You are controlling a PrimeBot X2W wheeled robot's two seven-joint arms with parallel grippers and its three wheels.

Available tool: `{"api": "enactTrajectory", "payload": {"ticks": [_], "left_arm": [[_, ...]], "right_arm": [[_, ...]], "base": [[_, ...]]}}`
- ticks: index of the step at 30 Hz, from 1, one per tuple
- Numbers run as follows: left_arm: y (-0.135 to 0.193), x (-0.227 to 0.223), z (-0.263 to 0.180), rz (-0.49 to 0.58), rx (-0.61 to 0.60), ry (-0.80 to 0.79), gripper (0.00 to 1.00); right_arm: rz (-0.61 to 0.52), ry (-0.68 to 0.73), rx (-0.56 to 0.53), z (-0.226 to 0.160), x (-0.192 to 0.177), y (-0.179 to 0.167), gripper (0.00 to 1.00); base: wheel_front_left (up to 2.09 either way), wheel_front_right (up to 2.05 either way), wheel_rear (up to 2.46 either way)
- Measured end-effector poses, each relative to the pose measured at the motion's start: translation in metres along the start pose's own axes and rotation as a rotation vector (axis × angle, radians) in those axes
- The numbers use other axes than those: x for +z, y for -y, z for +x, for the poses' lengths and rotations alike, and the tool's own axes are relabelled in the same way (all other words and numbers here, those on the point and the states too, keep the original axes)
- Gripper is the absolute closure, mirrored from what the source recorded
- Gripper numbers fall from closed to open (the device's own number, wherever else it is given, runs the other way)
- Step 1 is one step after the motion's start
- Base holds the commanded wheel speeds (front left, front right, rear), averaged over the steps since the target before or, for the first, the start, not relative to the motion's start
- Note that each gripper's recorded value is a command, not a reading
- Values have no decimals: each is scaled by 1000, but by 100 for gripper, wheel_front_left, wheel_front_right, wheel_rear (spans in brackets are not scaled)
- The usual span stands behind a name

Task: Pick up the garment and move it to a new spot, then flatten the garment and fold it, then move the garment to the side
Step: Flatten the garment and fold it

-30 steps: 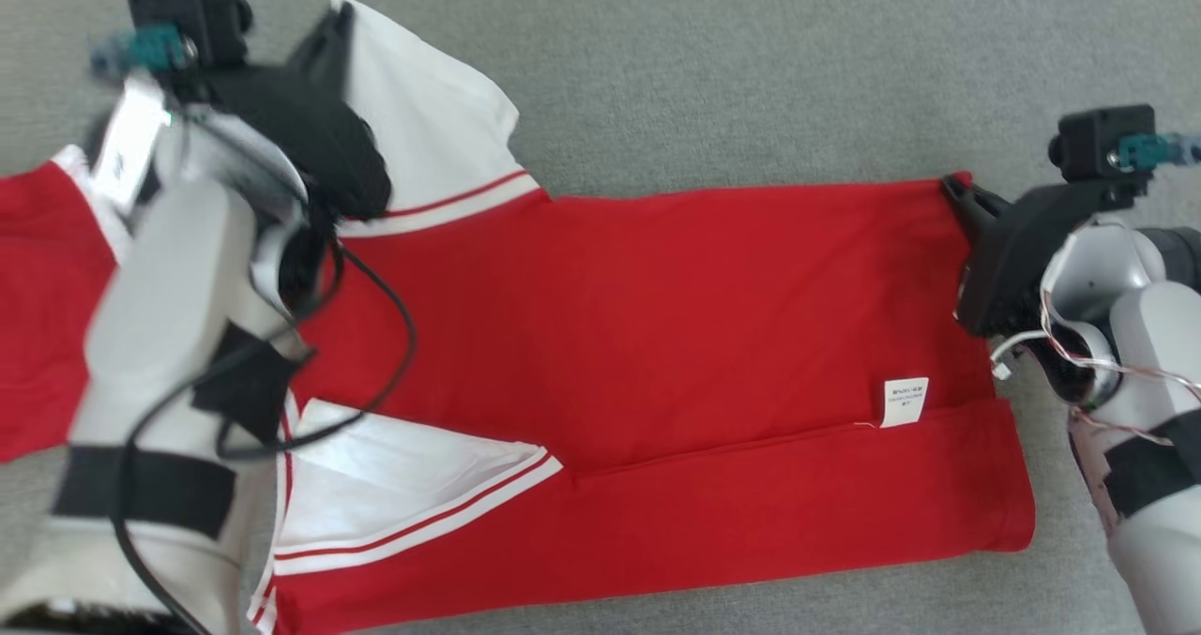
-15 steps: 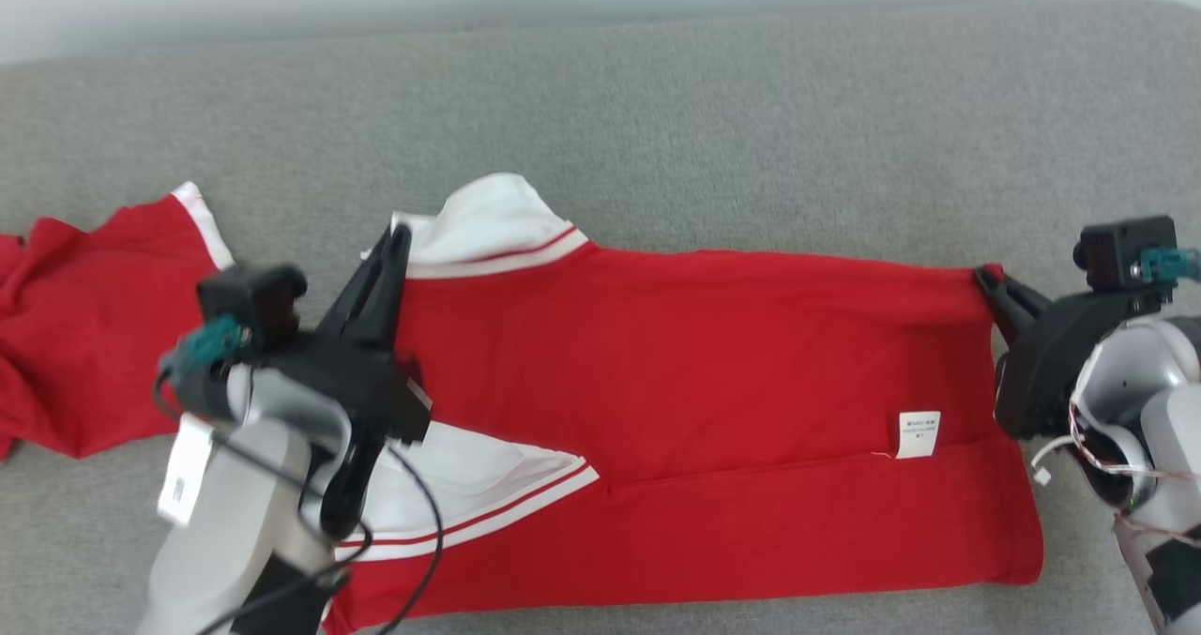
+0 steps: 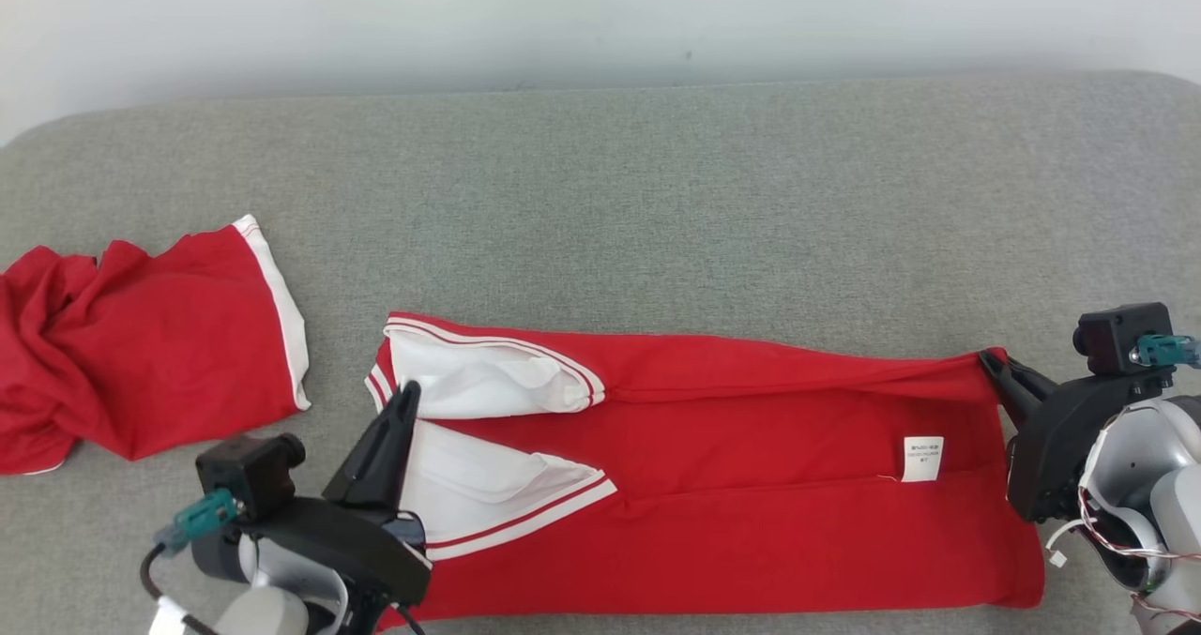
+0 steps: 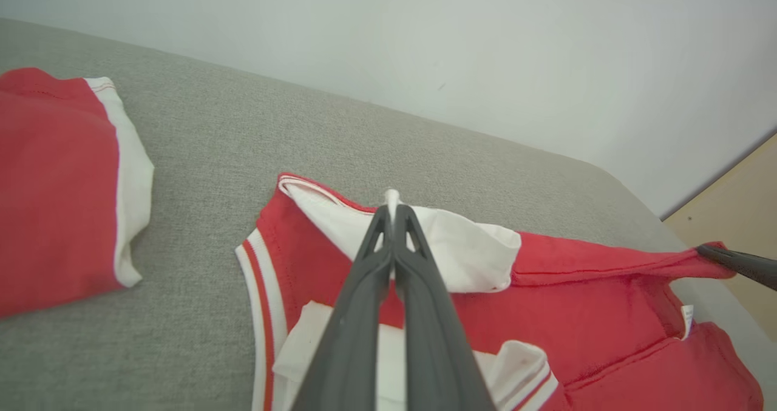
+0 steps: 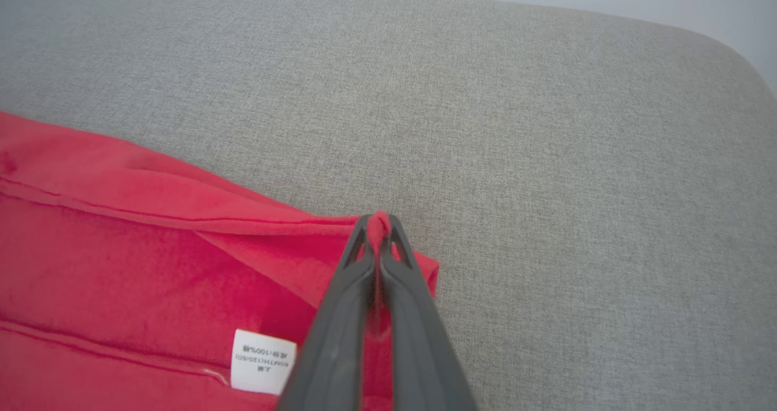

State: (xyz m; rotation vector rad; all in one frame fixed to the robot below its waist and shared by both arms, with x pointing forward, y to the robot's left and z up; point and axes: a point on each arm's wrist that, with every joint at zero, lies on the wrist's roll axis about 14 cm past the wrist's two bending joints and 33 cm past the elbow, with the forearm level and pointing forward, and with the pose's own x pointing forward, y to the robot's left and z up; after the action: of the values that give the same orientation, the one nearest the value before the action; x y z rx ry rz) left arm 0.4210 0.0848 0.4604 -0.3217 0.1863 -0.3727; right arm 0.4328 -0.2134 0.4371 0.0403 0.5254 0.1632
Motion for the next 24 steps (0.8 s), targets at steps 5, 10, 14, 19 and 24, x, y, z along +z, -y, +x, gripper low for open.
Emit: {"api": "enactTrajectory", "payload": {"ticks": [5, 10, 14, 19, 24], "left_arm": [[6, -5, -8, -15, -11, -23, 100], [2, -8, -17, -36, 15, -38, 100], [-2, -14, -24, -69, 40, -53, 100], [-3, -16, -34, -106, 63, -63, 100], [-4, -20, -45, -128, 86, -81, 100]], "right_arm": [[-27, -15, 12, 1, -3, -2, 100], [-85, -40, 19, 4, -5, -2, 100], [-110, -51, 16, 4, -6, 0, 100], [-130, -86, 13, 0, -18, 5, 100], [-136, -115, 25, -3, -29, 0, 100]], "base": [[0, 0, 0], [0, 0, 0], [0, 0, 0], [0, 0, 0], [0, 0, 0]]}}
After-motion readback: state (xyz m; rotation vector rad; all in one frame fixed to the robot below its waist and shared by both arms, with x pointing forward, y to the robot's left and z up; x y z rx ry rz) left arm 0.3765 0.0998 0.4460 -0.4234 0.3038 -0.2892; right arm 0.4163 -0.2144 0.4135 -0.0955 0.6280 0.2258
